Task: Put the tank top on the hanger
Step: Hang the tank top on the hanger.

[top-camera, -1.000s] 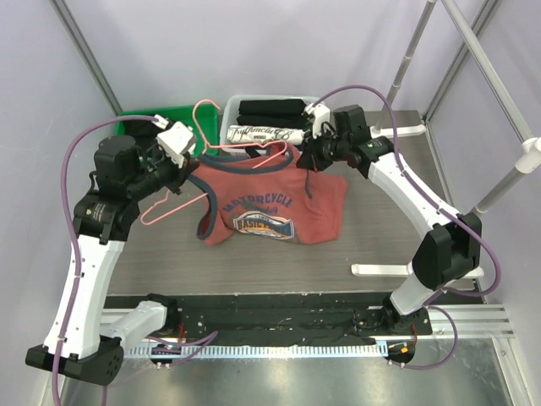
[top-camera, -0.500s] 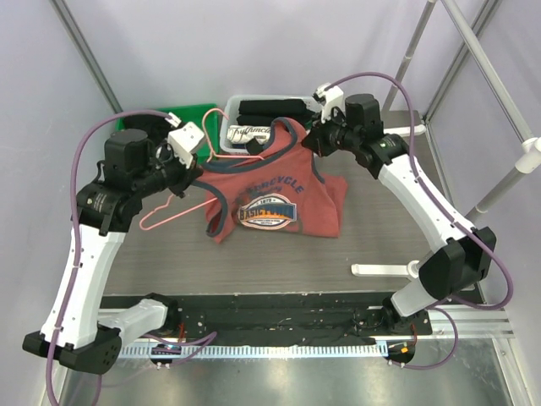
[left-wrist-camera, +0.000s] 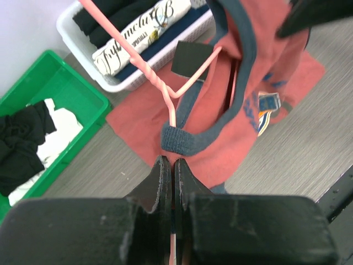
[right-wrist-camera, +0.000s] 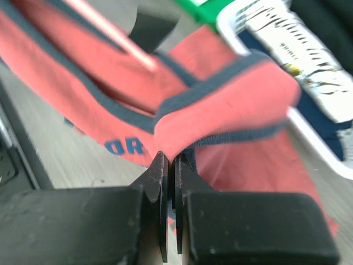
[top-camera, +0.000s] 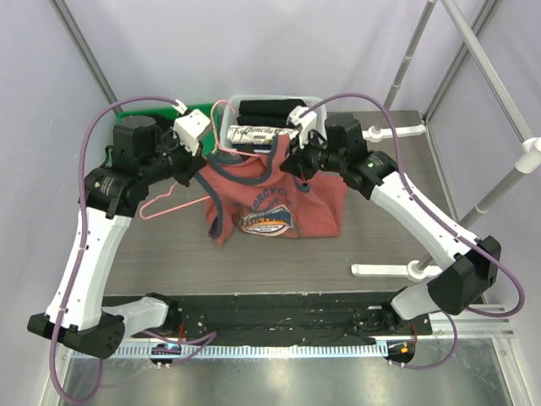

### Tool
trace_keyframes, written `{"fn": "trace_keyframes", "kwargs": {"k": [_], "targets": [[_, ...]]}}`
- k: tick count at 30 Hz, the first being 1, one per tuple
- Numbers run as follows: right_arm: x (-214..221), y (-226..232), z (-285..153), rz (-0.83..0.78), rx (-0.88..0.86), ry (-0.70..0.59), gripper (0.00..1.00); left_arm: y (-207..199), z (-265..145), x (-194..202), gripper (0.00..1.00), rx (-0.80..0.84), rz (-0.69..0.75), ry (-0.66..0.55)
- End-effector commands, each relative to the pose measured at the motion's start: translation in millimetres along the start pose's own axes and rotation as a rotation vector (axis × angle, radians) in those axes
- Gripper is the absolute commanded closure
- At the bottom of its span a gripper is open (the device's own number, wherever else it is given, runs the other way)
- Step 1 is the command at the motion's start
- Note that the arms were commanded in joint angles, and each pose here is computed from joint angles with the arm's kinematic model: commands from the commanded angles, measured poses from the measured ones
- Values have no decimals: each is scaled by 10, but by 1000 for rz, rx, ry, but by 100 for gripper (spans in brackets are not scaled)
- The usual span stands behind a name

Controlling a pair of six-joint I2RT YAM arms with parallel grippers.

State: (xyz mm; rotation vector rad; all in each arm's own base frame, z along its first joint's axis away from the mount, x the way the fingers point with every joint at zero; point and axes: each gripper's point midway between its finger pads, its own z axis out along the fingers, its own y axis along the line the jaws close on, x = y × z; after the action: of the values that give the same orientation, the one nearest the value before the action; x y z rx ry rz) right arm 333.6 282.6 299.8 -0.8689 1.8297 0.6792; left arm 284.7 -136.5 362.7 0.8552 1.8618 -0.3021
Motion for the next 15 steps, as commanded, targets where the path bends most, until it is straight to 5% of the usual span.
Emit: {"fn": "trace_keyframes", "kwargs": {"k": [1,8,11,12,15], "targets": [[-81,162,-42,-69,-59,-34,96,14,-126,-438,100,-8,4,-131],[83,472,-21,-126,-191,26,95,8,-169,-631,100,2,5,-181],[229,620,1,-157,-253,70,79,22,-213,-739,100,-1,12,-210],[259,666,-17,-163,-272,83,63,17,-222,-763,100,2,14,-215],[279,734,-98,-196,-310,106,44,38,-283,-856,100,-10,21,-238]]}}
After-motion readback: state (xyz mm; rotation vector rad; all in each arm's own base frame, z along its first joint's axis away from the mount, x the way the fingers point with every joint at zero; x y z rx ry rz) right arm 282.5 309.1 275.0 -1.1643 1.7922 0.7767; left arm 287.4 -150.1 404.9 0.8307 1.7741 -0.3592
